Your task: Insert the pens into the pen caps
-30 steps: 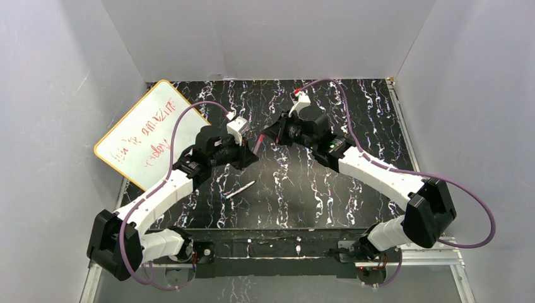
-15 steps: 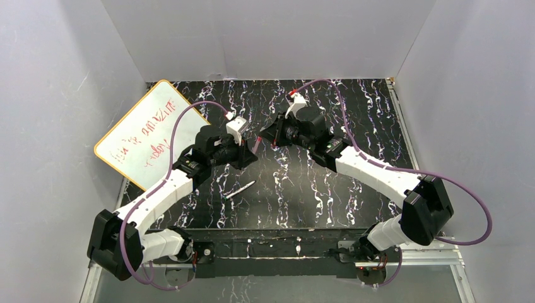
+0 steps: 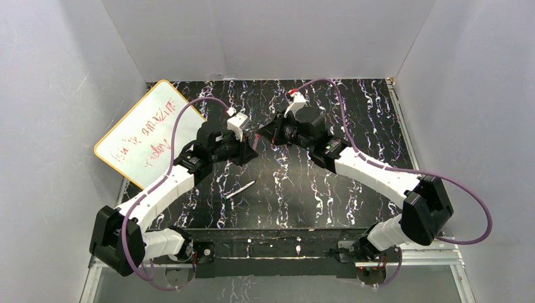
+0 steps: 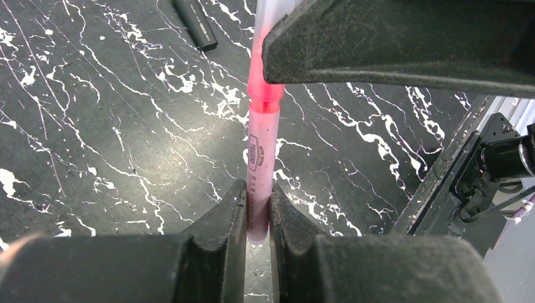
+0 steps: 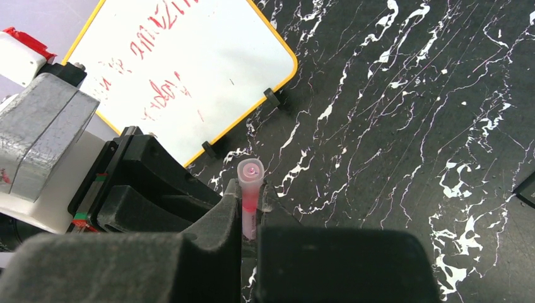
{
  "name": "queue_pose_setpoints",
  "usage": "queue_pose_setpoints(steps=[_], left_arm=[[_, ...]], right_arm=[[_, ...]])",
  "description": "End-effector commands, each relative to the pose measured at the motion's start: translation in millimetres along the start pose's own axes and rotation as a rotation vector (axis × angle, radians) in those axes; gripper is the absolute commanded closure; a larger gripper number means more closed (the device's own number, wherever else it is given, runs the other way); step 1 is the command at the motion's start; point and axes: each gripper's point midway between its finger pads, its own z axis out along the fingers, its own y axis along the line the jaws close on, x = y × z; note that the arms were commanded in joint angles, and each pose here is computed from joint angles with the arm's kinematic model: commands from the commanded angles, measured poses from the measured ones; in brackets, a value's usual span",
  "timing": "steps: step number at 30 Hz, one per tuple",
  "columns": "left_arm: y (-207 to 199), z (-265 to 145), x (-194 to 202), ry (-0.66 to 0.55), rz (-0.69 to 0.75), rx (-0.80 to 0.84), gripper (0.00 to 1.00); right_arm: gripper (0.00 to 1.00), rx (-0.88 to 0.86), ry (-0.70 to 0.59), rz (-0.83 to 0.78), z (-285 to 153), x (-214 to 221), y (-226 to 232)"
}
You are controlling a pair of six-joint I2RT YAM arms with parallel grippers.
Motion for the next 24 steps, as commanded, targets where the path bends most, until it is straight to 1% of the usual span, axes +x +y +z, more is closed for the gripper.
queue_pose_setpoints(steps=[1,10,13,15,19,21,22,24], left_arm=[[1,-9,-85,-0.263,0.057,-0.028,1.00],[6,-12,-88,-0.263,0.086,-0.064,1.00],[8,-13,-89,-0.264,0.099,-0.074,1.00],[7,-13,-89,-0.265,0.104,-0.070,1.00],[5,-11,-83,-0.258,0.107,-0.050,1.00],[6,-10,-78,-0.250,0.106,-0.048,1.00],[6,-10,-76,-0.246,0.107,-0.048,1.00],[6,-8,-71,-0.235,0.109,-0.043,1.00]], right_arm=[[0.98,-0.088,0.211,-0.008,-11,60,24],[0.98,-0.093,0.236,-0.018,-13,67,25],[0.94,-0.086,0.246,-0.021,-14,69,23],[0.89,-0.083,0.244,-0.021,-15,69,23],[0.74,-0.069,0.222,-0.032,-14,63,21],[0.64,-0.047,0.201,-0.041,-14,58,18],[0.62,-0.033,0.185,-0.049,-14,55,16],[0.46,0.005,0.133,-0.060,-18,44,10]])
